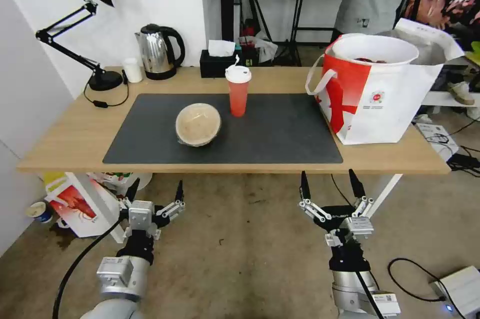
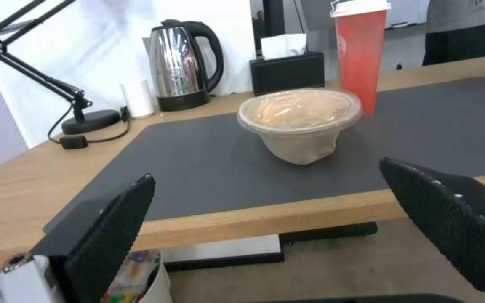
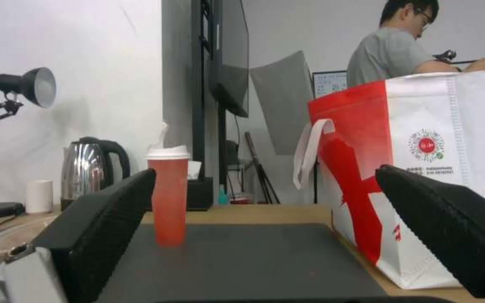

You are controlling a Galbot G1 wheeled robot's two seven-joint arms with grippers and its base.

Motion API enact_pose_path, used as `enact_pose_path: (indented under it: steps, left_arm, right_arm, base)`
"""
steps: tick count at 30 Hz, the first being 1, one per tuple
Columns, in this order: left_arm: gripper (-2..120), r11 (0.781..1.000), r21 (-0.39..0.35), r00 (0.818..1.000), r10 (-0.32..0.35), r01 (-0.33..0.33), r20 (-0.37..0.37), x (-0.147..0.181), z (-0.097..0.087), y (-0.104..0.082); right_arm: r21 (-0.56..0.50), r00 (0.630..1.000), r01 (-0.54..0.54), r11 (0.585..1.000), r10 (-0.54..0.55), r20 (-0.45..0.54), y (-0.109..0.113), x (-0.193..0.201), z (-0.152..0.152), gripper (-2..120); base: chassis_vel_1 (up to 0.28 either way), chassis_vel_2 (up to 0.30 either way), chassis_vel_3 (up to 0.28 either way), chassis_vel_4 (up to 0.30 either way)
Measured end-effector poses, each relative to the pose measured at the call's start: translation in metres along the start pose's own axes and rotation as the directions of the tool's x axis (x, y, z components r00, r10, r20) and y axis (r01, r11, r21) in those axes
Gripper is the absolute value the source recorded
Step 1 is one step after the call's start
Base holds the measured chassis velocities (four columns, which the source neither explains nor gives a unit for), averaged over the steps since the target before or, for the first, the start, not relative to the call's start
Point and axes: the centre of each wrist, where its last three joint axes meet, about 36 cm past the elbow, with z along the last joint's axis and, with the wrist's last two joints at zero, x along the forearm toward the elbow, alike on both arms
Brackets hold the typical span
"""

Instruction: Pick up the trash from the table and place it into the takeout bag.

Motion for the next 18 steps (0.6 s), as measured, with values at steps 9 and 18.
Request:
enact_pose_path:
  steps: [9, 18]
  left_arm:
    - [100, 1.0, 0.0, 1.0, 0.0, 0.0, 0.0, 0.0, 0.0, 0.0]
    - [100, 1.0, 0.0, 1.0, 0.0, 0.0, 0.0, 0.0, 0.0, 0.0]
  right_arm:
    - [0.002, 0.999, 0.02, 1.0, -0.02, 0.025, -0.011, -0.019, -0.016, 100]
    - [-0.003, 0.97, 0.24, 0.971, -0.24, 0.039, -0.052, -0.094, -0.067, 100]
  base:
    - [0.0, 0.0, 0.0, 0.0]
    - [0.0, 0.0, 0.0, 0.0]
